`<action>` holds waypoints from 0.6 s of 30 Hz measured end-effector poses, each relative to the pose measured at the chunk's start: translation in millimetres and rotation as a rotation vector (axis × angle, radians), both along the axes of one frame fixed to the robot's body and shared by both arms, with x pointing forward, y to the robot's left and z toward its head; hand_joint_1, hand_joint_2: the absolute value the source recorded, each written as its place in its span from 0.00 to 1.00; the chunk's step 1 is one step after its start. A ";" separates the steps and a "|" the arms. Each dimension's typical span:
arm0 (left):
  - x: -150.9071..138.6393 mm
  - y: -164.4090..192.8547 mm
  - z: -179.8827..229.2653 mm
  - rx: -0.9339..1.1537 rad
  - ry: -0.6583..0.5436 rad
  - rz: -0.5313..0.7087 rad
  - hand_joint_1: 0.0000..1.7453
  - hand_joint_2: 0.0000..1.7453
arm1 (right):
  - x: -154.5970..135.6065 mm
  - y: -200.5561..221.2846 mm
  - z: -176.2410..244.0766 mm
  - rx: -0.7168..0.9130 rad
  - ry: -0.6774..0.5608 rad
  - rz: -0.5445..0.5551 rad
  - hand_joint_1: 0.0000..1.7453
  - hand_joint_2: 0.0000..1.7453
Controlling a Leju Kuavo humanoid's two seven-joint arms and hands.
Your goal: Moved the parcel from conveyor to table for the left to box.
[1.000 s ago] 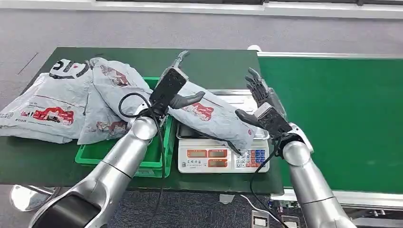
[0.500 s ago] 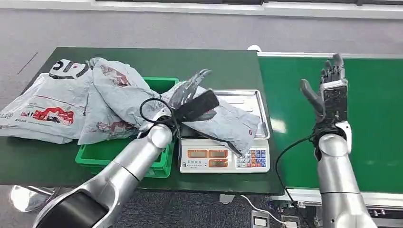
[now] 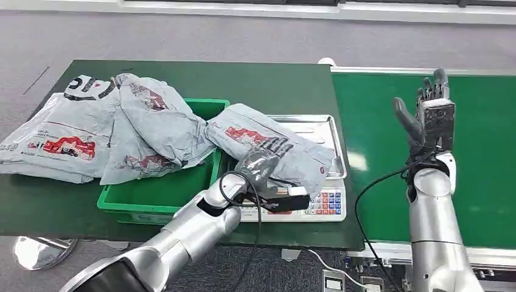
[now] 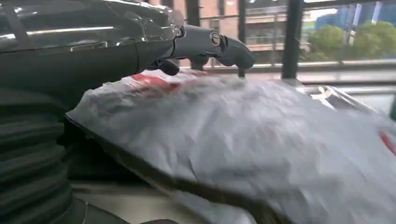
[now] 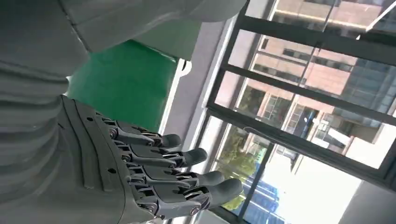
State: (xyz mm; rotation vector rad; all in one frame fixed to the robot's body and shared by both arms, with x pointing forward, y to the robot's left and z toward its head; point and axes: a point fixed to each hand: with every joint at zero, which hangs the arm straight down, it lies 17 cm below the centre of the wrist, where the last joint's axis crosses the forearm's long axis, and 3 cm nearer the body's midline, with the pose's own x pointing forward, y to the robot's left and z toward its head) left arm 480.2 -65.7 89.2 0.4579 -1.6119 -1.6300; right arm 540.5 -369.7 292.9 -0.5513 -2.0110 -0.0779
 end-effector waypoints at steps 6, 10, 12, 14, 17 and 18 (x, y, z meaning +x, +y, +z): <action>-17.8 -9.4 -22.6 0.136 0.031 -0.088 0.20 1.00 | -4.3 0.0 -2.4 0.003 0.005 0.010 0.00 1.00; -44.0 -13.0 -49.9 0.227 0.152 -0.204 1.00 1.00 | -4.0 3.7 -2.1 -0.005 0.010 0.033 0.00 1.00; -46.3 -14.6 -49.2 0.237 0.164 -0.233 1.00 1.00 | -3.6 5.1 -2.5 -0.007 0.013 0.041 0.00 1.00; -42.7 -15.3 -43.9 0.239 0.150 -0.239 1.00 1.00 | -3.3 6.9 -2.6 -0.010 0.013 0.049 0.00 1.00; -36.9 -16.0 -35.6 0.226 0.129 -0.239 1.00 1.00 | -2.7 8.5 -1.7 -0.012 0.013 0.056 0.00 1.00; -35.1 -16.6 -32.3 0.219 0.121 -0.242 1.00 1.00 | -1.8 9.3 -0.1 -0.013 0.011 0.060 0.00 1.00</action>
